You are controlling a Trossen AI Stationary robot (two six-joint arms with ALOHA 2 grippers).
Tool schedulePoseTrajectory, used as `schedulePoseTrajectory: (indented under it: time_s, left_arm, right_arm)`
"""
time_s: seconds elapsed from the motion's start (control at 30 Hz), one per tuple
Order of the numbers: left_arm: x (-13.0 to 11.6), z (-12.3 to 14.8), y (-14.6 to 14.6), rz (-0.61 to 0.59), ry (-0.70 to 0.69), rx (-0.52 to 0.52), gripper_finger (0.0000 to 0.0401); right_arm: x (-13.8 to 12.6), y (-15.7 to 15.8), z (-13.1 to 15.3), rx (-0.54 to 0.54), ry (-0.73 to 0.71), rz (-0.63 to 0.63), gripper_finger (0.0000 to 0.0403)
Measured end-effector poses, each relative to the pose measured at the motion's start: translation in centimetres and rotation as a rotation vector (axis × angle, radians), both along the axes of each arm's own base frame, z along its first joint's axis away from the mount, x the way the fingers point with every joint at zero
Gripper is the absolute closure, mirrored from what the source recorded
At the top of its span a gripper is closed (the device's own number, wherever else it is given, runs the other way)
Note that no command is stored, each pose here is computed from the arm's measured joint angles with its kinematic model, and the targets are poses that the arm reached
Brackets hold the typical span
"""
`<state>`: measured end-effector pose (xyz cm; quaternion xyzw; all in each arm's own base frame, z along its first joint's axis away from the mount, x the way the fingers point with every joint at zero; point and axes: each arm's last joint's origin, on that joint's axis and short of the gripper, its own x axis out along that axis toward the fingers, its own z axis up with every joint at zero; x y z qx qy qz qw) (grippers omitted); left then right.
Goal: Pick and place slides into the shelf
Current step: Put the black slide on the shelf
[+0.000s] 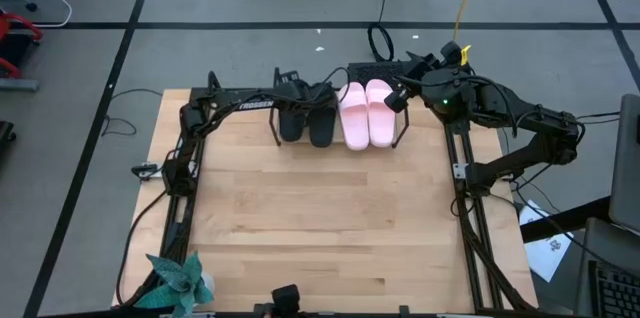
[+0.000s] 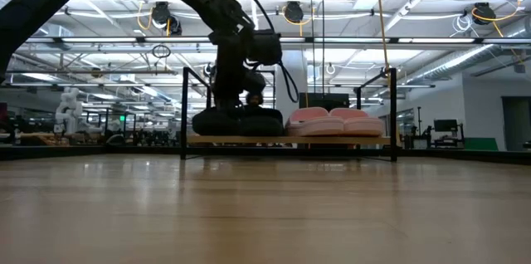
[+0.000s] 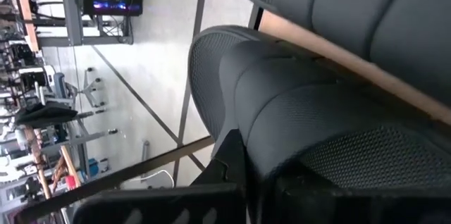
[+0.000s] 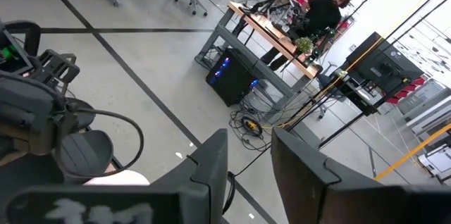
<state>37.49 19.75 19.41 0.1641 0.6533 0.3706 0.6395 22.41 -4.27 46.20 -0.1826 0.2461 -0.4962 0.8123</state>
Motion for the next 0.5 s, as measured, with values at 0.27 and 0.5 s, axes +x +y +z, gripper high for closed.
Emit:
schedulePoseTrajectory:
  time_s: [0.27,0.5]
  left_arm:
    - [0.38,0.07,-0.10,-0.032,-0.010,-0.004,0.0401]
    - [0.48,-0.02,-0.23,-0.016,-0.057,-0.041,0.0401]
  right_arm:
    - [0.01,0.00,-0.01,0.001,-0.001,0.000,0.0305]
    - [0.01,0.00,-0.01,0.007,-0.016,-0.004,0.0305]
